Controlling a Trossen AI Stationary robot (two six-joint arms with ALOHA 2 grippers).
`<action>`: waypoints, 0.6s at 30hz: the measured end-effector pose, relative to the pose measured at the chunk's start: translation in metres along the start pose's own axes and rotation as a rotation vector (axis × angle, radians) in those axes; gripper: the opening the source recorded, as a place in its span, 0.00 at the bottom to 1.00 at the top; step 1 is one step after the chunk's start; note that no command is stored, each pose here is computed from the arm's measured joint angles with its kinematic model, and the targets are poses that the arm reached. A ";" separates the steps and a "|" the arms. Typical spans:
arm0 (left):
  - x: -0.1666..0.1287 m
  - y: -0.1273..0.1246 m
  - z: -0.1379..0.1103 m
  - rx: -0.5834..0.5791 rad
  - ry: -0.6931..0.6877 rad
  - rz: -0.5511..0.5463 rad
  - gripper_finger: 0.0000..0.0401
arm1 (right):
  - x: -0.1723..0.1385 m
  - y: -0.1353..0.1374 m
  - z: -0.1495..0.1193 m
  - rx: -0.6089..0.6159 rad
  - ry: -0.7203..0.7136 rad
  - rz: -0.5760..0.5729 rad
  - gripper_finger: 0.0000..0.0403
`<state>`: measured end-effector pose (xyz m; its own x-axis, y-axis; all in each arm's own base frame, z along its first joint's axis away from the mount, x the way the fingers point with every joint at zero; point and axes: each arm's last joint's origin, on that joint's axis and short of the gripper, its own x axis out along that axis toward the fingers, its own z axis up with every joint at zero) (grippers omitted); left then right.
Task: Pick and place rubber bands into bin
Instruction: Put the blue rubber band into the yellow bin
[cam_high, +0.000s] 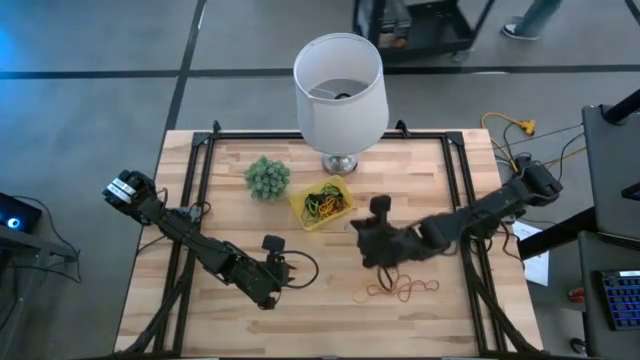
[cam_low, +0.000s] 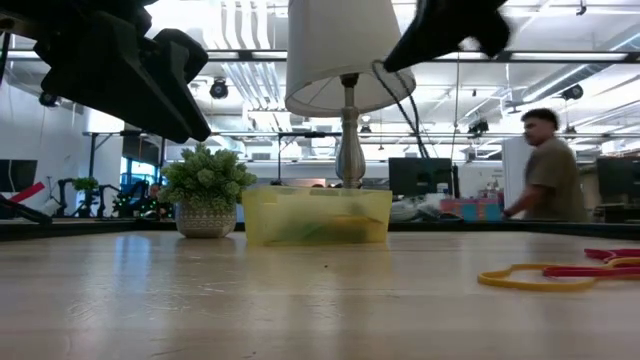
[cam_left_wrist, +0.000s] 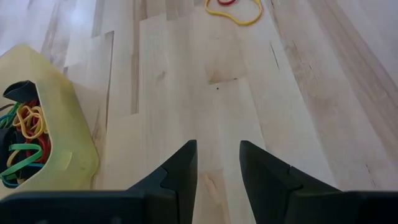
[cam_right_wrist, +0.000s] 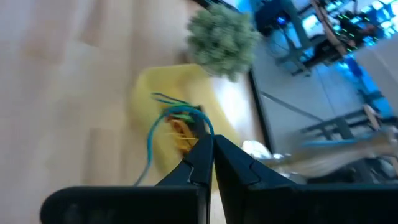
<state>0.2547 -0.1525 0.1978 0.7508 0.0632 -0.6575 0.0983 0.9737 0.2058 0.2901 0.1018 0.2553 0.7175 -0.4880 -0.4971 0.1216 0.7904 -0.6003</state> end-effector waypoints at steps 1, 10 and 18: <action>0.000 0.000 0.000 0.000 0.000 0.000 0.26 | 0.005 -0.006 0.000 0.005 0.007 -0.016 0.02; 0.000 0.000 0.000 0.000 0.000 0.000 0.26 | 0.047 -0.056 -0.002 0.055 0.014 -0.100 0.02; 0.000 0.000 0.000 0.000 0.000 0.000 0.26 | 0.078 -0.091 -0.013 0.159 -0.066 -0.021 0.02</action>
<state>0.2547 -0.1525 0.1979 0.7506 0.0629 -0.6577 0.0986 0.9737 0.2056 0.3264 -0.0126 0.2631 0.7562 -0.4841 -0.4402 0.2404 0.8313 -0.5012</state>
